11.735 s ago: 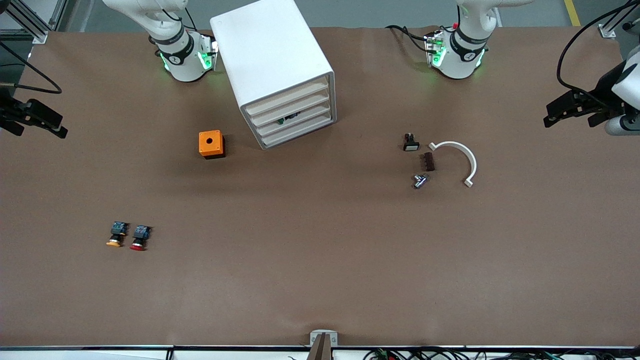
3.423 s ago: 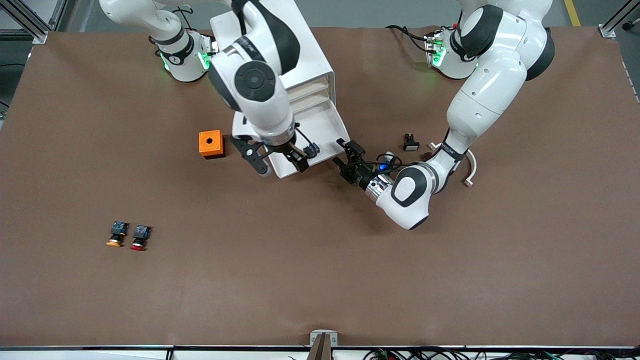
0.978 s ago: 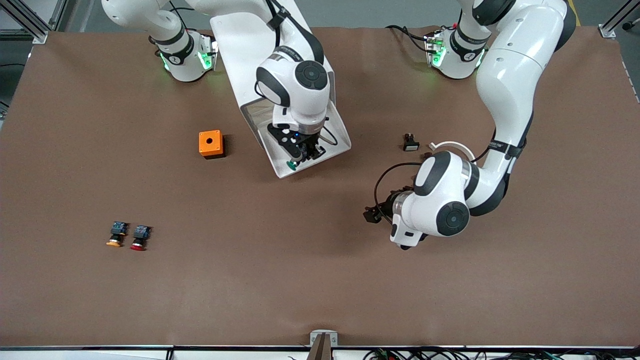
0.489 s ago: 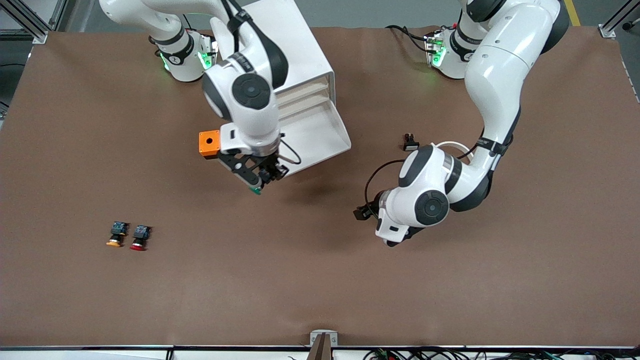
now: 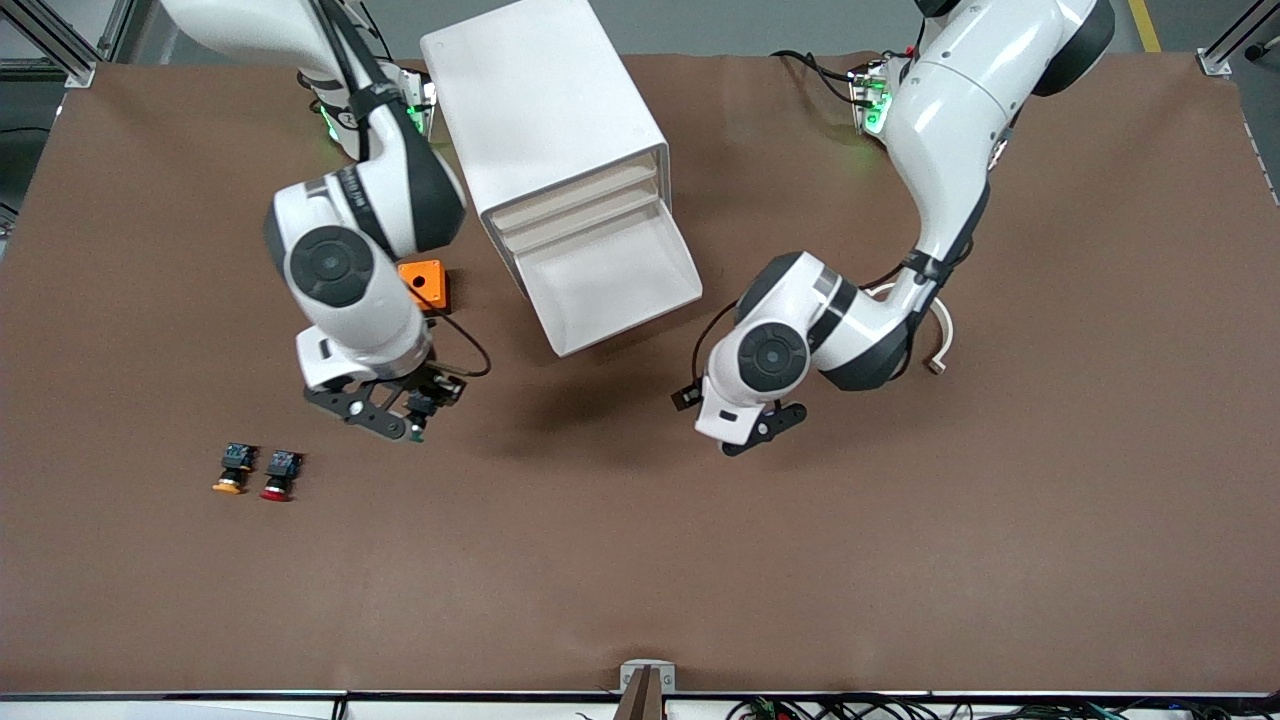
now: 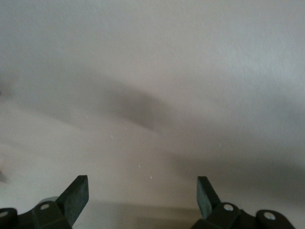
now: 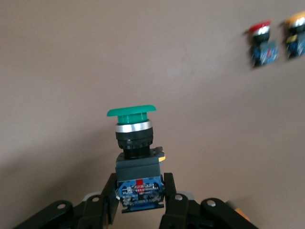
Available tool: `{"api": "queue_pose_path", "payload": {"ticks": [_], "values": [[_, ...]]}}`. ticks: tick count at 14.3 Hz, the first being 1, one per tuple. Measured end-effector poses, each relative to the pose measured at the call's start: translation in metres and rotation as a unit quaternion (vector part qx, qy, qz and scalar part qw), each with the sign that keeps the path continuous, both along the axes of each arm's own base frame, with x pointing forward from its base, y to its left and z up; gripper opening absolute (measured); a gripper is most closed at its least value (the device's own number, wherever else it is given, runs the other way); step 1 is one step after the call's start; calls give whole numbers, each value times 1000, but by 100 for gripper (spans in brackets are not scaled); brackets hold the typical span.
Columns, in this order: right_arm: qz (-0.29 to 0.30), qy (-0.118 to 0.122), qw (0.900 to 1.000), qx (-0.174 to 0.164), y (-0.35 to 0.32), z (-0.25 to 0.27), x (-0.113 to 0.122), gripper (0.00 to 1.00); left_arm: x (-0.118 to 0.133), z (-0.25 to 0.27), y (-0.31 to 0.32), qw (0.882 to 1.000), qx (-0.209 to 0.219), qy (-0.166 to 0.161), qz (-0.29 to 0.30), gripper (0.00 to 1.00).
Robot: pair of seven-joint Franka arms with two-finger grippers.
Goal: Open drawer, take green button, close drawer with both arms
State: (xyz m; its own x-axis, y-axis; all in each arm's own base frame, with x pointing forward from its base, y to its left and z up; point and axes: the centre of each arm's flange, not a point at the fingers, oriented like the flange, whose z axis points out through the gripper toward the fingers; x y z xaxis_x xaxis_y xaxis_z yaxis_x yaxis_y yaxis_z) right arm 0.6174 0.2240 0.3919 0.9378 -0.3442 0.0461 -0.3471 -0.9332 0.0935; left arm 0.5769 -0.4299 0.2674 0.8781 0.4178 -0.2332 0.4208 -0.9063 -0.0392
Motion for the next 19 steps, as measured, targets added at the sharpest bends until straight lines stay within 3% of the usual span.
{"api": "queue_pose_path", "payload": {"ticks": [6,10,16,19], "values": [[61,-14,998,6,-95,-43,33,41,-46,-7,-48,1000,15,5,-19,100],[86,-12,996,4,-154,-95,46,41,-79,-19,-80,998,14,-12,-52,100],[90,-13,996,8,-189,-149,52,41,-108,-20,-110,998,3,-26,-59,100],[101,-23,994,34,-193,-180,47,41,-122,-25,-118,998,8,-22,-57,100]]}}
